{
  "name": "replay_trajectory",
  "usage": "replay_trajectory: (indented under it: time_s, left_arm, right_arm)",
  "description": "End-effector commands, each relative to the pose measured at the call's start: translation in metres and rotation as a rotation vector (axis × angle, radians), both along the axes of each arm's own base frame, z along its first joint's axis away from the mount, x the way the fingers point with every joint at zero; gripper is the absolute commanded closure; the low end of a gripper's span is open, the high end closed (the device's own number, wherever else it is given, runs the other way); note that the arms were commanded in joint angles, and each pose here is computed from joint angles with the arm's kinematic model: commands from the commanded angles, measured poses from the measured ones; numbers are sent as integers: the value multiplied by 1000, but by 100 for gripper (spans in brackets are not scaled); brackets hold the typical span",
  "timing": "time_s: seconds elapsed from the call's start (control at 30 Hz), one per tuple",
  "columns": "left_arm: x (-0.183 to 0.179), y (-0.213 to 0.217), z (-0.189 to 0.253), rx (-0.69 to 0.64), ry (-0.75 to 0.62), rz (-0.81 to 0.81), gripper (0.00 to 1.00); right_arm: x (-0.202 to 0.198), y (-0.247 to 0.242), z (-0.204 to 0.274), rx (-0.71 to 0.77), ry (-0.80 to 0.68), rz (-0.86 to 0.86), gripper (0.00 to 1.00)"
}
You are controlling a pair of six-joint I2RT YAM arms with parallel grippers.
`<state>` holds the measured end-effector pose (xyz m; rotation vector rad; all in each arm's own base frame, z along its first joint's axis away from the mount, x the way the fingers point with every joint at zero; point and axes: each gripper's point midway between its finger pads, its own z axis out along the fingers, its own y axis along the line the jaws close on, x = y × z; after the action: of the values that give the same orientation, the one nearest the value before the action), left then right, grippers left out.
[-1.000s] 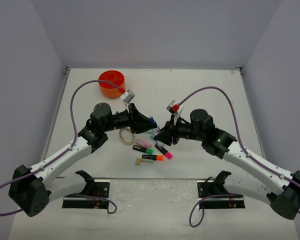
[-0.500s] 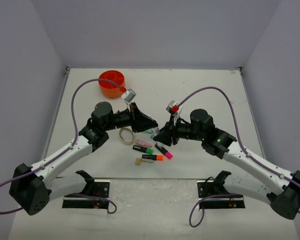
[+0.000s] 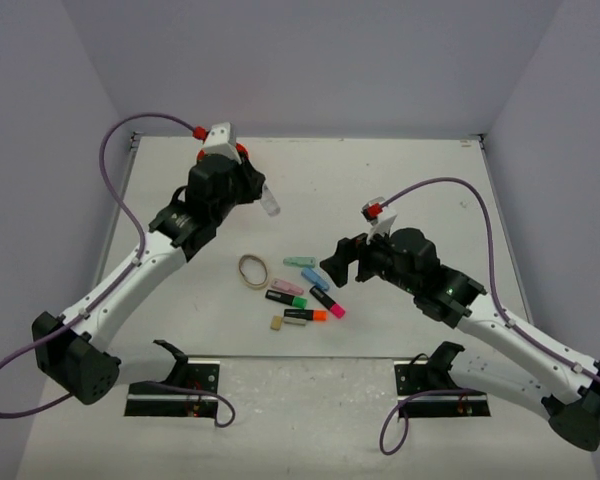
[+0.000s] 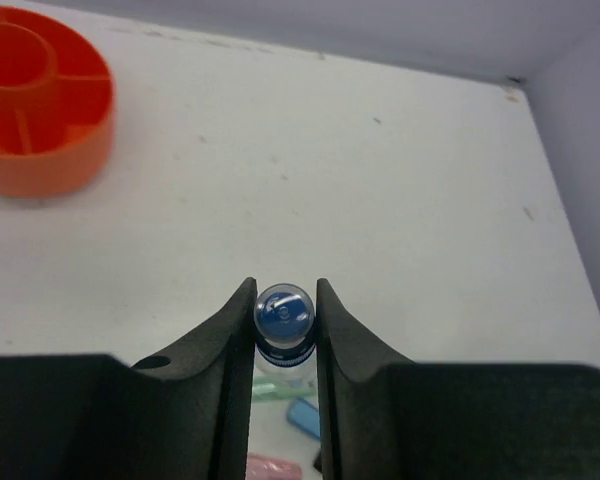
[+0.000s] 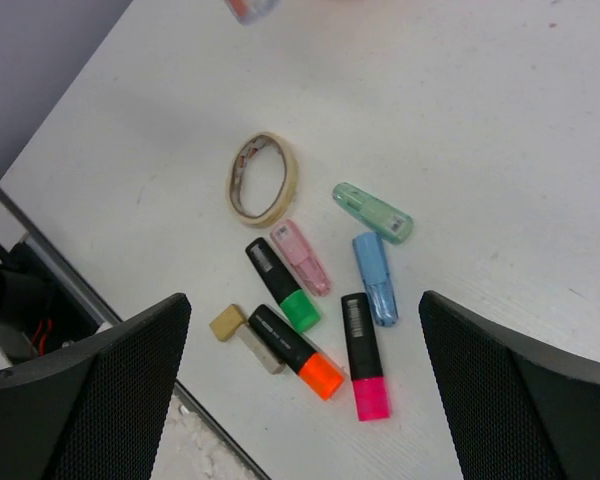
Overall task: Sort the stationery into containers
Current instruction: Place the stationery in the storage box.
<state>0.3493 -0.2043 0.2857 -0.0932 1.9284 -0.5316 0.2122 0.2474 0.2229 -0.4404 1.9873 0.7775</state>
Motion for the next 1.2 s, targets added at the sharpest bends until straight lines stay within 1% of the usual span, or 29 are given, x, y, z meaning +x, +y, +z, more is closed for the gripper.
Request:
replay_trajectory:
  time_s: [0.0,0.07,0.1,0.17,0.27,0.33,0.43,0.6,0.7,0.97,1.17]
  left_arm:
    - [70,88,15,122,-1,354,100]
    - [96,113,25,105,-19,427,100]
    - [108,121,19,114,-9,460,100]
    - [133,147,28,122,-45,568,100]
    - [160,175,16,145,-70,685,100]
    - [174,186,2,146,-52,702,100]
    - [191,192,-1,155,-90,705,100]
    - [202,202,-28,203,-55,723,100]
    - [205,205,-35,186,-80,722,100]
    - [211,205,-47,132,-70,693,100]
    - [207,207,-79,149,0,711,100]
  right_arm:
    - [4,-26,8,17,-22,-134,1]
    - [-2,-24,8,27,-20,-106,1]
    - [-3,-24,8,30,-18,-100,1]
    - [-6,-24,5,30,-12,-90,1]
    - [-8,-24,3,36,-8,-85,1]
    - [-11,-24,2,42,-4,-78,1]
    - [-14,-25,-1,43,1,-68,1]
    - [-17,-26,-9,19,13,-55,1]
    - [-16,-23,-11,12,16,-47,1]
    - [-14,-14,-11,1,24,-14,1]
    - [-15,-7,-13,5,40,17,1]
